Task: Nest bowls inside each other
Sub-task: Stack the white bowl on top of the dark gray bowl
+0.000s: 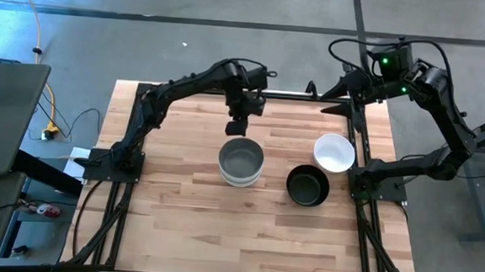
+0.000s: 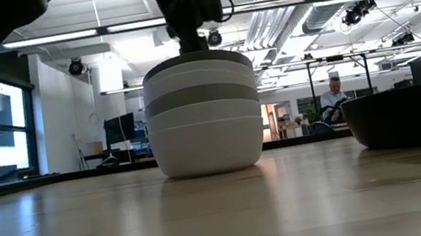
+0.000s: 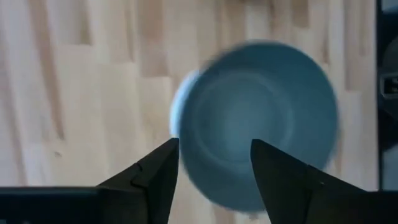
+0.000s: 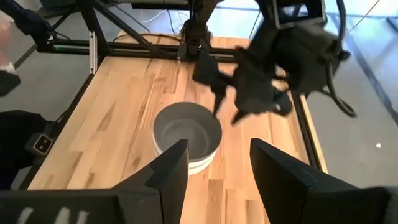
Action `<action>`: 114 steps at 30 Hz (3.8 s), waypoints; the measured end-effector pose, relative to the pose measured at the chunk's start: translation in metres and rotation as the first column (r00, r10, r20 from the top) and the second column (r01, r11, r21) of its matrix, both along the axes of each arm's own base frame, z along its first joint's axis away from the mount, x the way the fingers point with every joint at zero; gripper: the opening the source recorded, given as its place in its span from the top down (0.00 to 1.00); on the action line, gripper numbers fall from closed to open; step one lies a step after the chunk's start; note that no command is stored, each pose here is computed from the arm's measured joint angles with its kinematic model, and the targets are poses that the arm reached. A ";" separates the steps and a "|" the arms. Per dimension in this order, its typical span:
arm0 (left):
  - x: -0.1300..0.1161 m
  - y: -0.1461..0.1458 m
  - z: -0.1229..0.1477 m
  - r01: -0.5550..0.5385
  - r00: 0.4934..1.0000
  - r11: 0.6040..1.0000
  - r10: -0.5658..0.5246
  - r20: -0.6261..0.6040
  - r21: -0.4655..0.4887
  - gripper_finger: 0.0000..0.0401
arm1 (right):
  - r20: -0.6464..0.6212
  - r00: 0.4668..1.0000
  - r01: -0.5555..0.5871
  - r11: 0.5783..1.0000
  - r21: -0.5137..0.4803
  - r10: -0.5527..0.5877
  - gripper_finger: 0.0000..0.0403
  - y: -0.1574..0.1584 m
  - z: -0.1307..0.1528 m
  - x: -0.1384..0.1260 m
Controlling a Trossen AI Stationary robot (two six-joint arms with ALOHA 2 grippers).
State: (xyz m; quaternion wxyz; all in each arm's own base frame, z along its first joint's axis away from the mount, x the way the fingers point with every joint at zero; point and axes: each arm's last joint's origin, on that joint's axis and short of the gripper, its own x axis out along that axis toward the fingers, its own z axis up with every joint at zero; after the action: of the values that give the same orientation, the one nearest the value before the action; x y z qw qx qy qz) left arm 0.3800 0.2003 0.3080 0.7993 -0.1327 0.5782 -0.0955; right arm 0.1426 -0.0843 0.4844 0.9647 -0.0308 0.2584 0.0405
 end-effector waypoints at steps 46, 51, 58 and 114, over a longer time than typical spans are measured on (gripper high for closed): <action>-0.124 -0.091 0.171 0.007 0.922 0.938 -0.140 0.361 0.347 0.55 | -0.904 0.078 0.605 0.741 -0.293 -0.421 0.59 -0.063 -0.247 0.023; -0.124 -0.091 0.171 0.016 0.919 0.938 -0.150 0.364 0.347 0.55 | -0.888 0.079 0.615 0.723 -0.313 -0.452 0.59 -0.071 -0.262 0.017; -0.122 -0.090 0.172 0.002 0.912 0.939 -0.143 0.385 0.343 0.55 | -0.886 0.069 0.610 0.722 -0.326 -0.459 0.59 -0.079 -0.276 0.006; -0.119 -0.093 0.173 -0.012 0.904 0.942 -0.133 0.406 0.334 0.55 | -0.918 0.250 0.465 0.870 -0.164 -0.307 0.87 -0.104 -0.307 0.021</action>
State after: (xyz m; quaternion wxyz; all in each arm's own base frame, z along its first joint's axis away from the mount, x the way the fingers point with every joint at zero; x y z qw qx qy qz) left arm 0.2614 0.1072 0.4814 0.9129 0.0446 0.4027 -0.0492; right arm 0.1639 -0.1886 0.1778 0.6269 0.1296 0.7493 -0.1693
